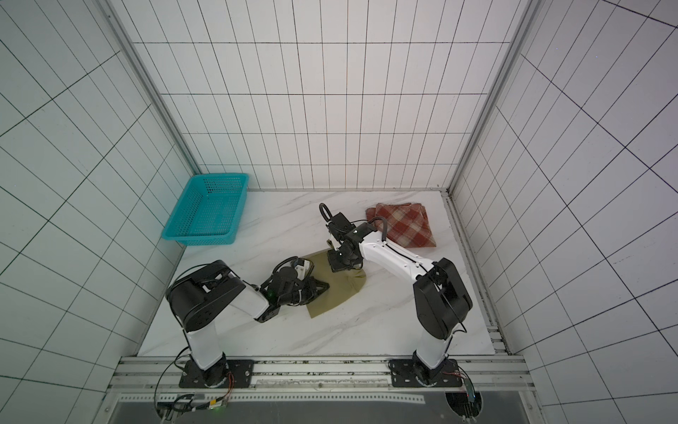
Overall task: Fold and stack skirts
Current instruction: Fold the skirt at the center of the table.
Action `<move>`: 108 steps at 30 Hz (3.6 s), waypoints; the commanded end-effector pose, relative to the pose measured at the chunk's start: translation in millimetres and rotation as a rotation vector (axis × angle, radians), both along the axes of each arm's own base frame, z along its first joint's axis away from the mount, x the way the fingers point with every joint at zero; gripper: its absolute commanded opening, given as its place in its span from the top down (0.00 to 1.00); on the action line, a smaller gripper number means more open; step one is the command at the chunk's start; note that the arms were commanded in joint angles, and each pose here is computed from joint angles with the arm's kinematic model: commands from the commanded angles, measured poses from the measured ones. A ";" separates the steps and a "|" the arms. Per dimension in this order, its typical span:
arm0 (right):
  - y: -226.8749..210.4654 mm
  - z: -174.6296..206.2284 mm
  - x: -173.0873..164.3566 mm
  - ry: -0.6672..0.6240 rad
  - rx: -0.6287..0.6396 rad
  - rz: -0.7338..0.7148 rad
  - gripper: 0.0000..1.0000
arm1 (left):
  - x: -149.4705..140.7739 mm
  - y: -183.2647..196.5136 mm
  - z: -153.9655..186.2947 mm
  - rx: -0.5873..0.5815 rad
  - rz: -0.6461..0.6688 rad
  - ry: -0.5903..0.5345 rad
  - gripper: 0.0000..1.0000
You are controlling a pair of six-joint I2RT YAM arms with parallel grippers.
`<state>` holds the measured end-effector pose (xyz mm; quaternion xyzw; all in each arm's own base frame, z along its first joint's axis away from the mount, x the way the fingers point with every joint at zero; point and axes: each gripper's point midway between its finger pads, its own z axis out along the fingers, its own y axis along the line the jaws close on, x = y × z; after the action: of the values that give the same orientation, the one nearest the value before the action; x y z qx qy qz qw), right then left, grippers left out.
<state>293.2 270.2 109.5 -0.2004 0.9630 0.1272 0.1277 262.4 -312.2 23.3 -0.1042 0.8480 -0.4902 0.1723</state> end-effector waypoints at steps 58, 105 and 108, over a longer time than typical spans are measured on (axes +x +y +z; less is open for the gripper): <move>-126.6 31.2 13.7 -0.081 -0.238 -0.174 1.00 | 5.8 -34.4 65.2 0.000 -0.138 -0.019 0.88; 46.8 -5.5 -29.1 -0.002 -0.017 0.023 1.00 | -41.4 55.3 -15.6 0.190 -0.038 0.075 0.89; 44.3 -14.8 -31.9 -0.003 -0.045 0.022 1.00 | -39.9 55.3 5.4 0.173 -0.036 0.041 0.89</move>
<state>272.4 315.7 117.0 -0.2159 0.9586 0.1161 0.1447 229.5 -263.8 25.7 -0.0742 0.8859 -0.4286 0.1609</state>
